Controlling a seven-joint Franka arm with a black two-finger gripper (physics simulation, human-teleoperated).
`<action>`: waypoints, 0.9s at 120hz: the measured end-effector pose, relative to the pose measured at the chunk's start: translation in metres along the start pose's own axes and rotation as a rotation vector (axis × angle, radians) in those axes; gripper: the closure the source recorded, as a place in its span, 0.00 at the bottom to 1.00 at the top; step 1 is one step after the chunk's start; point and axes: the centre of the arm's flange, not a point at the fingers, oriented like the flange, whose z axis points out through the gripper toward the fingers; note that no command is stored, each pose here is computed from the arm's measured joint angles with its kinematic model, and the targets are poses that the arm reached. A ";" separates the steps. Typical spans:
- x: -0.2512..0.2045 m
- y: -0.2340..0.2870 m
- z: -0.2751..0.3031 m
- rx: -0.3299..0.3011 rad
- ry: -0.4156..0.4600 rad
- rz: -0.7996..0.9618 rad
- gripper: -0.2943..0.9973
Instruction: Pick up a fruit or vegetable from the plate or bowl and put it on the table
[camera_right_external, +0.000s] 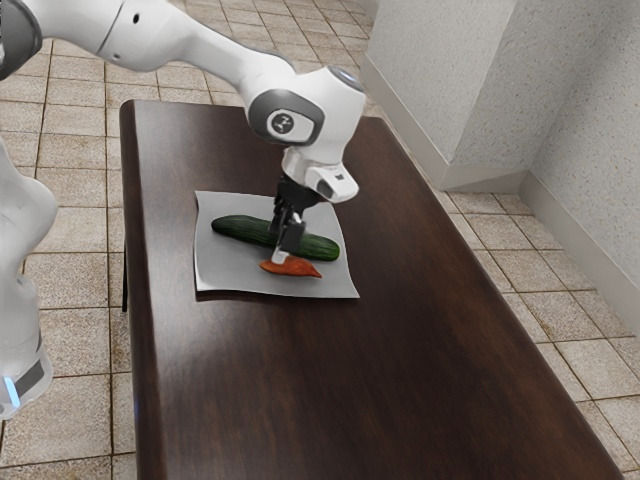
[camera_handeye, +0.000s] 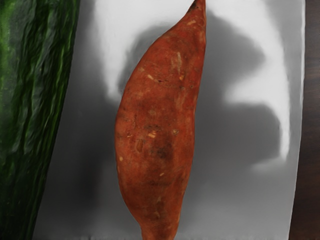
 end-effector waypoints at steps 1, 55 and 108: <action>0.000 0.000 0.000 0.000 0.000 0.001 0.23; 0.010 0.010 0.009 -0.002 0.002 0.063 0.23; 0.016 0.001 0.018 -0.012 0.003 0.069 0.23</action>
